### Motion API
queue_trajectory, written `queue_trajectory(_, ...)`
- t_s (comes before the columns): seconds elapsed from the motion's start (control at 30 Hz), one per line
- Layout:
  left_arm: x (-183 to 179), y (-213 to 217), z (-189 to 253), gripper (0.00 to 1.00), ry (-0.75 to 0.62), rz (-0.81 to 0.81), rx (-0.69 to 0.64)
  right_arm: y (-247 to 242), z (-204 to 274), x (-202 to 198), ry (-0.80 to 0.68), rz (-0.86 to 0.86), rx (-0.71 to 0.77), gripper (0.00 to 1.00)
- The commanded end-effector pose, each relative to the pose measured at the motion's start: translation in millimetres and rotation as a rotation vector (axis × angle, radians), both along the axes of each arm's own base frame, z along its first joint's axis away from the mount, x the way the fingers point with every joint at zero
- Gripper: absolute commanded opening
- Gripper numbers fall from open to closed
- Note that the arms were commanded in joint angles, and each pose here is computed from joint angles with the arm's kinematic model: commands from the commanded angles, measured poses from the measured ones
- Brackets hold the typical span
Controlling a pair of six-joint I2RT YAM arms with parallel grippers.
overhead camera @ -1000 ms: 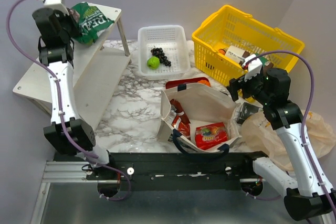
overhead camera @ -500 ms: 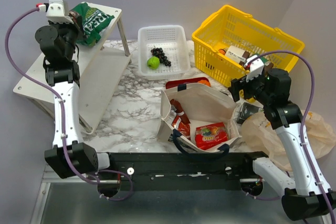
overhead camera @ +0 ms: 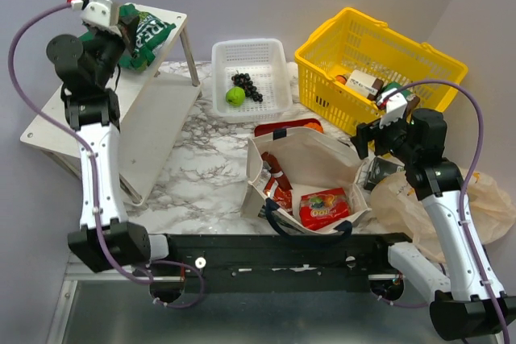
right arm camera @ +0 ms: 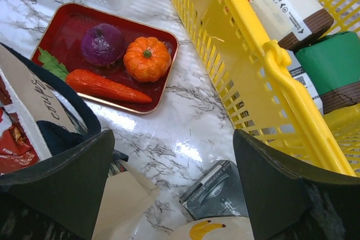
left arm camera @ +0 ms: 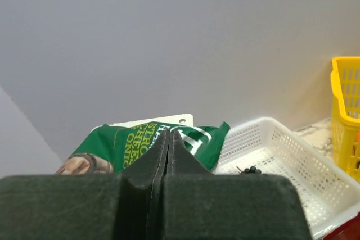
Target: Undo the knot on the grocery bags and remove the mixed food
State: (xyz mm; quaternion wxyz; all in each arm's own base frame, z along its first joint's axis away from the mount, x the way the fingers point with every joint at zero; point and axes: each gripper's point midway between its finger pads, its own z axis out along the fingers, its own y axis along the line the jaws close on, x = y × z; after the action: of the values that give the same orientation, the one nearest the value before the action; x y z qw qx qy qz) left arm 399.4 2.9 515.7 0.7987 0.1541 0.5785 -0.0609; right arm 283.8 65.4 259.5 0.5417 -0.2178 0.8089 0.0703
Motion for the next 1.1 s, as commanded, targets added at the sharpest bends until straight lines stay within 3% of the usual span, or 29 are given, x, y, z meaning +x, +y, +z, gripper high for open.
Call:
queue_trajectory(0.0, 33, -8, -13, 0.0, 0.065, -0.099, 0.033, 4, -1, -3, 0.0, 0.012, 0.035, 0.94)
queue_trajectory(0.13, 50, -1, -21, 0.0, 0.091, -0.096, 0.017, 1, -6, -7, 0.003, 0.004, 0.029, 0.94)
queue_trajectory(0.3, 70, -8, -47, 0.0, 0.207, -0.225, -0.042, -4, -15, -11, 0.02, -0.016, 0.041, 0.94)
queue_trajectory(0.57, 104, 18, -94, 0.0, 0.314, -0.079, -0.066, -8, -18, -11, 0.029, -0.032, 0.045, 0.94)
queue_trajectory(0.73, 123, 13, -109, 0.0, 0.32, -0.065, -0.006, -6, -24, -12, 0.04, -0.024, 0.053, 0.94)
queue_trajectory(1.07, 164, -13, -75, 0.0, 0.189, 0.074, 0.026, -11, -24, -14, 0.044, -0.042, 0.051, 0.94)
